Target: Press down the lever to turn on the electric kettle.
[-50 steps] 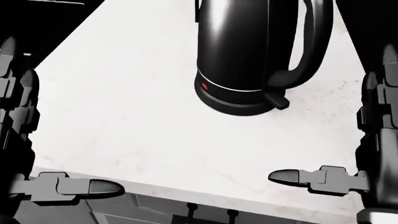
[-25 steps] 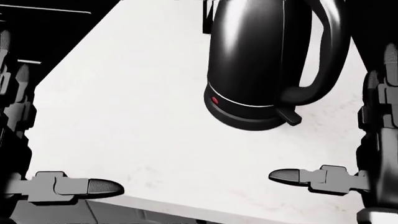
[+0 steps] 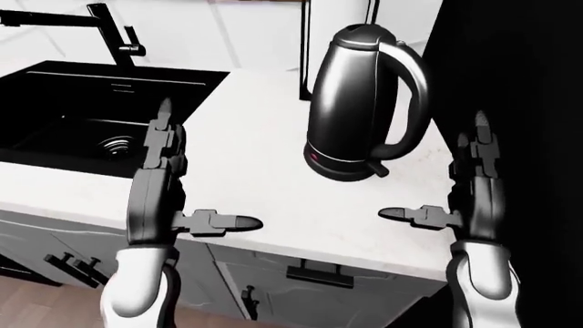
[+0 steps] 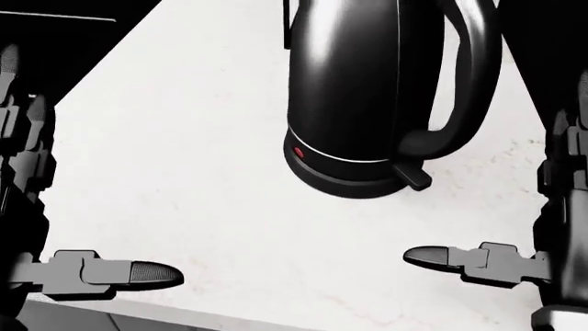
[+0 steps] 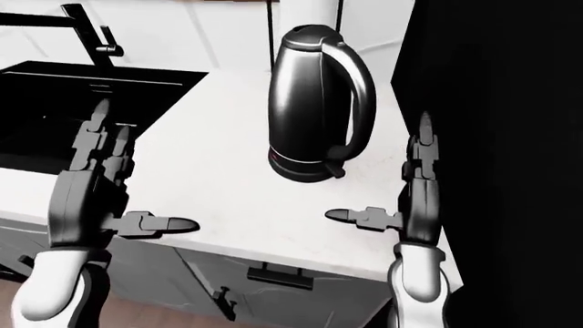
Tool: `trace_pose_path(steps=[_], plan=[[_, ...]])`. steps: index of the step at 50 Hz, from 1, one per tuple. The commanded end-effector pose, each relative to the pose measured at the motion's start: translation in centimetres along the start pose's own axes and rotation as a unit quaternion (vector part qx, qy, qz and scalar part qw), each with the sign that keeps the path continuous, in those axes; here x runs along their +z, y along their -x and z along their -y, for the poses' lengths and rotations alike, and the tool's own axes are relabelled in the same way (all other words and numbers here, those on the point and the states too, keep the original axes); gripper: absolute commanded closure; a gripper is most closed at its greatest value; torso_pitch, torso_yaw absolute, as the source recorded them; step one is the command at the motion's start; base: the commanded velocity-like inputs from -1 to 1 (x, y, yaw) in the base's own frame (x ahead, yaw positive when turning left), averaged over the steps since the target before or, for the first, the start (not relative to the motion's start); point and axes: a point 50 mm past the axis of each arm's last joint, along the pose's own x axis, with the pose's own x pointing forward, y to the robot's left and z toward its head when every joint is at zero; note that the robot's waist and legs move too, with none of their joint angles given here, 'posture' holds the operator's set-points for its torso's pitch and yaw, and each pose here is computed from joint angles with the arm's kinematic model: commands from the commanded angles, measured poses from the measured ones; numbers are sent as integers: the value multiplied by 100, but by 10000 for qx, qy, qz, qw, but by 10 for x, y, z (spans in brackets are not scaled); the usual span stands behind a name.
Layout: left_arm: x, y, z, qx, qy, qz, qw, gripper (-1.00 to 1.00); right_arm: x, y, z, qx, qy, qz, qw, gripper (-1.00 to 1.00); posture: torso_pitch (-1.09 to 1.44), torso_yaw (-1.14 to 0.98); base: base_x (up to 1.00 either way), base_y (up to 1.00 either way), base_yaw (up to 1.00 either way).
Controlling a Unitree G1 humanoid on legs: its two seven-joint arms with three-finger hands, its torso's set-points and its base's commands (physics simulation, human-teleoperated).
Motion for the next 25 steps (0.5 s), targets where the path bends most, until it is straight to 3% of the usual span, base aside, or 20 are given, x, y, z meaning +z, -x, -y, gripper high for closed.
trace_pose_path(steps=[1, 25], plan=[[12, 0, 0, 13, -19, 373, 9993, -100, 14, -2, 2, -40, 0, 398, 9992, -100, 0, 0, 8, 0, 0], [11, 1, 0, 19, -18, 370, 9993, -100, 12, -3, 1, -28, 27, 382, 9993, -100, 0, 0, 7, 0, 0]])
